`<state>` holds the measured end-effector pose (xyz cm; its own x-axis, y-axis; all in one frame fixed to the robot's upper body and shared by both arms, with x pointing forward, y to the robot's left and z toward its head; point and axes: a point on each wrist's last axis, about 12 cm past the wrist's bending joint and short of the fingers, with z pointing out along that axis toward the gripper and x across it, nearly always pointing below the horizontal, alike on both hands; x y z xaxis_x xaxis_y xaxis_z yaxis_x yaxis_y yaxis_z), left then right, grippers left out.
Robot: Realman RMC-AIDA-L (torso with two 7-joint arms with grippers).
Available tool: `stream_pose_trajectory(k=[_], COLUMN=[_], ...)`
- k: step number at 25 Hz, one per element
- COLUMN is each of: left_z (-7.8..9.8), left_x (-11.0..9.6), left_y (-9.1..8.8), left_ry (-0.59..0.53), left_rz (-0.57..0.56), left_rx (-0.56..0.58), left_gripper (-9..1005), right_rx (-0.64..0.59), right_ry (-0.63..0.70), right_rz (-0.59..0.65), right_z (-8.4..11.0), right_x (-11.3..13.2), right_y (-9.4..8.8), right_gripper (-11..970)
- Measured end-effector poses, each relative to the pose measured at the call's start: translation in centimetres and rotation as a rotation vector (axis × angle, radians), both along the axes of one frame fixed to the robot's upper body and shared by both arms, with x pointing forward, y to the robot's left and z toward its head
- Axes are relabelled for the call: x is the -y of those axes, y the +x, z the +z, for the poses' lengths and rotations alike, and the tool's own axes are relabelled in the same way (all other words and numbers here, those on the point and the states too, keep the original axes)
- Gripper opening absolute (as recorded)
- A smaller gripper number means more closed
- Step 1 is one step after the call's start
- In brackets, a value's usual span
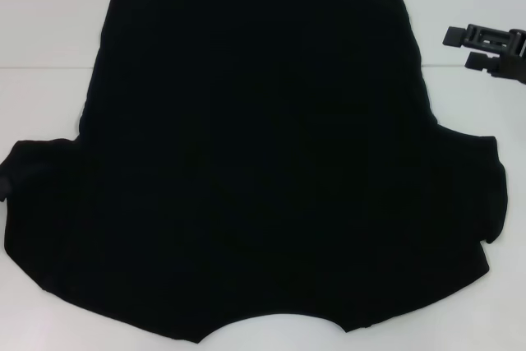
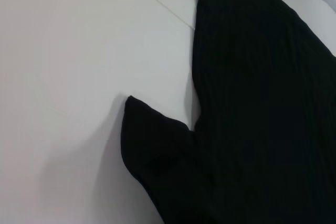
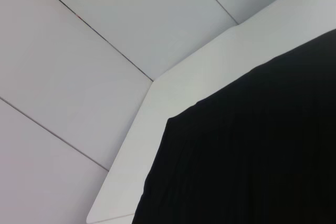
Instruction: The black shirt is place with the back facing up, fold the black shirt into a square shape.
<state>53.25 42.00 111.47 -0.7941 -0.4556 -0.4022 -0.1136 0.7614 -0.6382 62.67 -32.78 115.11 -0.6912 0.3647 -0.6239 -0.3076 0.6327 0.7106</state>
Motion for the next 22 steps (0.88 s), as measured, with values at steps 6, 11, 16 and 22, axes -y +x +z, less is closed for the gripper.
stream_pose_trajectory(k=[6, 11, 16, 22], left_z=[0.0, 0.1, 0.4, 0.9], left_x=[0.4, 0.8, 1.3, 2.1], left_y=[0.0, 0.5, 1.2, 2.1], left_ry=[-0.009, -0.006, 0.007, 0.021], left_rz=[-0.017, -0.037, -0.065, -0.114], left_rx=[-0.003, -0.001, -0.002, 0.0], left_gripper=[2, 2, 2, 3], right_rx=[-0.013, -0.02, -0.027, -0.018], right_ry=[0.015, 0.02, 0.026, 0.036], right_rz=[-0.01, -0.012, -0.01, -0.006], right_z=[-0.3, -0.5, -0.7, -0.3], right_x=[0.3, 0.4, 0.3, 0.0], right_y=[-0.2, -0.4, -0.4, -0.1], right_gripper=[888, 887, 886, 885])
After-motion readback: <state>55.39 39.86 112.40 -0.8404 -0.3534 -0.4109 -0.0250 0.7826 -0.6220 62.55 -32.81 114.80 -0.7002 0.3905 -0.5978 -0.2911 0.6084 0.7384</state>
